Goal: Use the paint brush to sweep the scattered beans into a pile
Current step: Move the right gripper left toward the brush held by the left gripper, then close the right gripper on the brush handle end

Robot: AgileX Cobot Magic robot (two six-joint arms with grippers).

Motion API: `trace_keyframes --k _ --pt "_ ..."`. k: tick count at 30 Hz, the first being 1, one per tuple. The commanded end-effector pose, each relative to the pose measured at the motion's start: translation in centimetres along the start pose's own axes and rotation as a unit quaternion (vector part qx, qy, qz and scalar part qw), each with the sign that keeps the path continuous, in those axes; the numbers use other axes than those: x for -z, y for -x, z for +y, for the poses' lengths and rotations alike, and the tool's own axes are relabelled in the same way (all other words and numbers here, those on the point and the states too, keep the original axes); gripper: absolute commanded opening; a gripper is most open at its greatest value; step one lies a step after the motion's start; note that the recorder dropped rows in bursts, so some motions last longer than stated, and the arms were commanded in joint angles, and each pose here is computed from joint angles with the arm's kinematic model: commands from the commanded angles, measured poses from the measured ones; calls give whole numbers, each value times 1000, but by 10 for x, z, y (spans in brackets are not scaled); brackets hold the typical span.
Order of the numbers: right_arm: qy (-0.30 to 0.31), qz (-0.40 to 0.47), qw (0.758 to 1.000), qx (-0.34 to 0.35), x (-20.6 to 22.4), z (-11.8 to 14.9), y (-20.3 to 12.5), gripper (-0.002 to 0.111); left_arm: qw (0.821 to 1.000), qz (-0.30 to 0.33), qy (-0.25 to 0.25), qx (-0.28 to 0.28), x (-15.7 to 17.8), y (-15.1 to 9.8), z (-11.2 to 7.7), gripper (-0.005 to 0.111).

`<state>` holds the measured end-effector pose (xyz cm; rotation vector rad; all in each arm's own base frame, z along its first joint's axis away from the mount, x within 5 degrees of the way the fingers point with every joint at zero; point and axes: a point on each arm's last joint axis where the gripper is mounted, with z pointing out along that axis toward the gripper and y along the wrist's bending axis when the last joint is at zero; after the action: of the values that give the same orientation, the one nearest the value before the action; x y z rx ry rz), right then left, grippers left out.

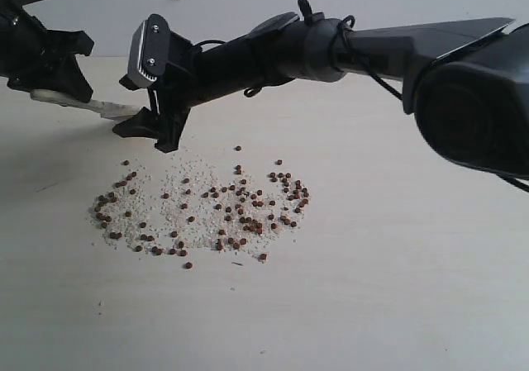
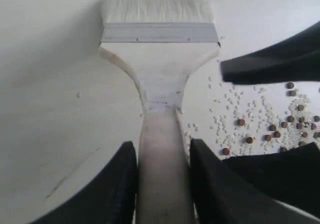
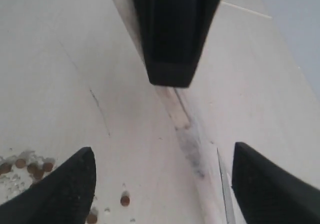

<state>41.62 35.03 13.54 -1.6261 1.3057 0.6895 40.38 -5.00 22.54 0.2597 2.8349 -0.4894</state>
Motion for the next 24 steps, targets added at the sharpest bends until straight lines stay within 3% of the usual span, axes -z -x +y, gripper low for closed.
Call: trace_keyframes --k 1,14,24 --pt "-5 -9 1000 23 -22 4 4 66 1000 -18 -5 -8 3 4 -3 0" --pt "-43 -51 998 -17 -35 -3 11 56 1000 -21 -5 -8 2 5 -3 0" --pt "-34 -58 998 -17 -35 -1 12 54 999 -29 -27 -9 2 6 -7 0"
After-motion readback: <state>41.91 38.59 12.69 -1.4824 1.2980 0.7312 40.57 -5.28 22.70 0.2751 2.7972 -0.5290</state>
